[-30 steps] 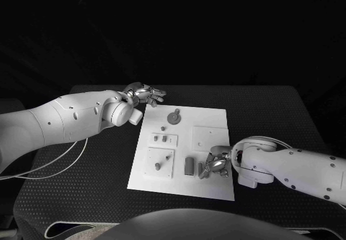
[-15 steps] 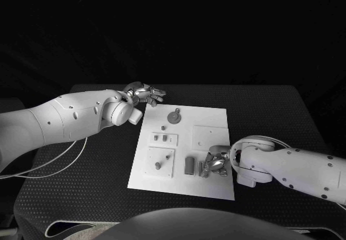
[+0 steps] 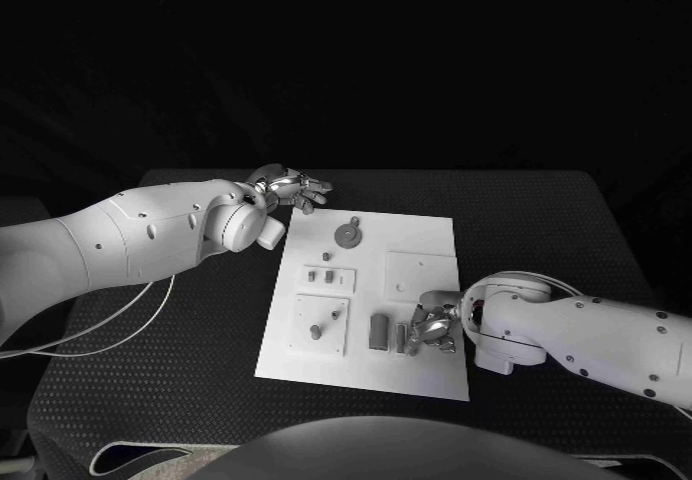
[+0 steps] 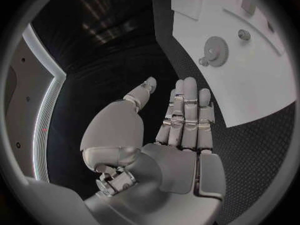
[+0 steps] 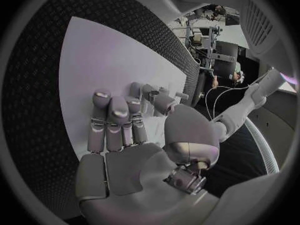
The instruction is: Assemble the parts on the task board
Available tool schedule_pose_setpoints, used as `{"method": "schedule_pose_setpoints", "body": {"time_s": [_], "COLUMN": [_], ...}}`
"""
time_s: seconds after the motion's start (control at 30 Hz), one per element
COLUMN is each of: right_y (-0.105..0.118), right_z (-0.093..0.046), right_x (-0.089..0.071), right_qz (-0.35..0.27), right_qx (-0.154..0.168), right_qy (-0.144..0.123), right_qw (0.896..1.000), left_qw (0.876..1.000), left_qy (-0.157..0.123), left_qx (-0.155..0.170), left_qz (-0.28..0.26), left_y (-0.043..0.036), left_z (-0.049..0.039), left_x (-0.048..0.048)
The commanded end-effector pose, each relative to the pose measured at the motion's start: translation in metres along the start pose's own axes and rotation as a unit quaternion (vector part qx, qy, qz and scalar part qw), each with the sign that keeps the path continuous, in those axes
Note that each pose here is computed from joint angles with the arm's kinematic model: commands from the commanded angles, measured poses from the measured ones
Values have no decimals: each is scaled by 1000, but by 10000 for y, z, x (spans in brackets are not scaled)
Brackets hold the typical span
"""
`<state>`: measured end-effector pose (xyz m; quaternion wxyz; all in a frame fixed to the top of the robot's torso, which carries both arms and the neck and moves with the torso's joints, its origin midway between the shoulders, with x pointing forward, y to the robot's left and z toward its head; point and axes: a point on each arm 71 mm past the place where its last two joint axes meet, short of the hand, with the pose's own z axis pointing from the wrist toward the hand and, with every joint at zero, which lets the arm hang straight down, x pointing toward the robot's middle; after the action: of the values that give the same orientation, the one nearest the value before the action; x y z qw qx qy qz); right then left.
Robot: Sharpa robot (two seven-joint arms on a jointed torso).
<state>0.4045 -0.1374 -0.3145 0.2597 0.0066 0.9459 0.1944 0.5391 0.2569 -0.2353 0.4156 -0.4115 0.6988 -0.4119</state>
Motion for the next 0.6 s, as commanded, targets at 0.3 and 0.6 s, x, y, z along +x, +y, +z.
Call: {"method": "schedule_pose_setpoints", "body": {"time_s": [0.3, 0.6], "right_y": [-152, -194], "right_z": [-128, -341], "right_x": [-108, -580], "right_qz": [68, 82], "right_qx": [-51, -113], "right_qy": [5, -42], "right_qw": [996, 989], "left_qw": [1000, 999], "left_qy": [-3, 1], "left_qx": [11, 13], "left_qz": [2, -30], "left_y": [-19, -29], "left_z": [-2, 8], "left_x": [-7, 11]}}
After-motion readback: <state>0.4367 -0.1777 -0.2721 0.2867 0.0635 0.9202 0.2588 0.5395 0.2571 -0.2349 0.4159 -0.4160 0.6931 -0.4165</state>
